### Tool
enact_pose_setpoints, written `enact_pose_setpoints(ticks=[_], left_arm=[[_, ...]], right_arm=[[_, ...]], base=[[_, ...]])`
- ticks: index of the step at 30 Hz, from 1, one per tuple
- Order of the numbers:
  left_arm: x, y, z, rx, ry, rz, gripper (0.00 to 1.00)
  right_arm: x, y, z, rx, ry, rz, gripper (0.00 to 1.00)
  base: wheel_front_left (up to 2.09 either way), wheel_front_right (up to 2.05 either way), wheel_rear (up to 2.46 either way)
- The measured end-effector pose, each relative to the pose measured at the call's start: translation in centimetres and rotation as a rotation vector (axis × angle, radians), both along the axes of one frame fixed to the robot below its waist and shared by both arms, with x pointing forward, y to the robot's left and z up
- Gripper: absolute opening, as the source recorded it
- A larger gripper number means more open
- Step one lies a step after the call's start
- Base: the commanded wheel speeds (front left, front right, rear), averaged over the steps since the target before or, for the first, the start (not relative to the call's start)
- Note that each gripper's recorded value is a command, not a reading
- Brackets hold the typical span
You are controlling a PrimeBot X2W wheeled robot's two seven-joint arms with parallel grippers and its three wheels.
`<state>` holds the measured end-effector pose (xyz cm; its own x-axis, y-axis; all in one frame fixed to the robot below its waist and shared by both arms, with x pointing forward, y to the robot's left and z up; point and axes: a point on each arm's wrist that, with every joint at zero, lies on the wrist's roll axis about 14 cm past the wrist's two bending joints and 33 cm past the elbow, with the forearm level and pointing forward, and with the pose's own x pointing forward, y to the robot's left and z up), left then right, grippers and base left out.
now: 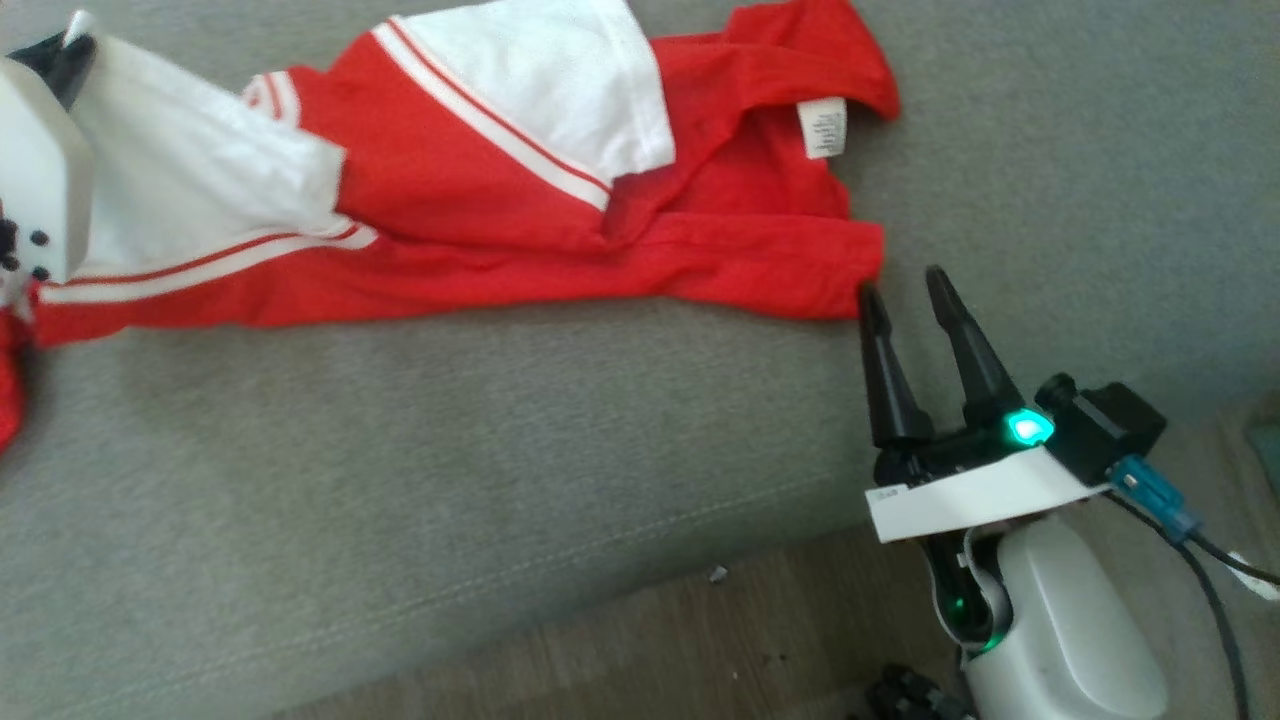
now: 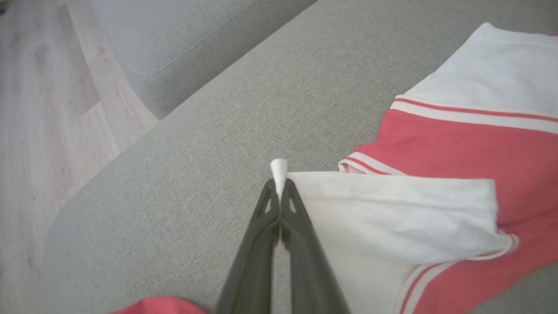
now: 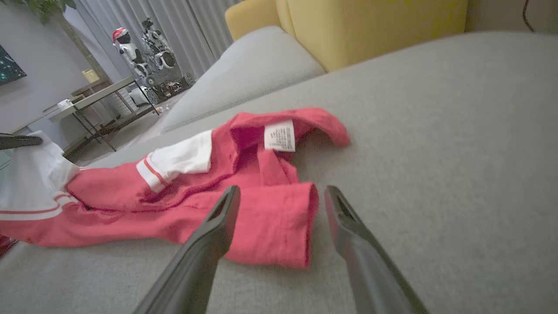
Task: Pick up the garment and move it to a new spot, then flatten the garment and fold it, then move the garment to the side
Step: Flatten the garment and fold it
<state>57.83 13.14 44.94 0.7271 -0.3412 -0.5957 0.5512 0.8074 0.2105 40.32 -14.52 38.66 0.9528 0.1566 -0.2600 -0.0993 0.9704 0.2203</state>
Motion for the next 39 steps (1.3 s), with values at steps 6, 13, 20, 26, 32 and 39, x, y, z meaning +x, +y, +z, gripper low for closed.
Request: enact_pose_setpoints(ticks=[6, 13, 20, 26, 32, 39], left_arm=[[-2.1, 2.0, 0.4, -0.036, -0.021, 0.040, 0.00], [-3.1, 3.9, 0.8, -0.040, -0.029, 0.082, 0.00], [-3.4, 3.9, 0.9, -0.055, -0.036, 0.096, 0.00], [-3.2, 3.6, 2.4, -0.085, -0.102, 0.084, 0.00], [-3.5, 0.8, 8.2, -0.231, -0.302, -0.008, 0.00], [-3.5, -3.0, 19.1, -0.438, -0.521, -0.118, 0.00]], right_arm=[[0.0, 0.5, -3.2, 0.028, 0.114, 0.007, 1.00], [2.3, 1.9, -2.8, 0.038, 0.093, 0.048, 1.00], [2.3, 2.3, -2.9, 0.031, 0.096, 0.063, 0.40], [2.8, 1.8, -1.3, 0.034, 0.045, 0.044, 0.00], [4.7, -1.3, 6.1, 0.177, -0.178, -0.101, 0.00], [7.7, -6.0, 18.7, 0.081, -0.467, -0.114, 0.00]], base=[[0.00, 0.00, 0.00], [0.00, 0.00, 0.00], [0.00, 0.00, 0.00], [0.00, 0.00, 0.00], [0.00, 0.00, 0.00], [0.00, 0.00, 0.00]])
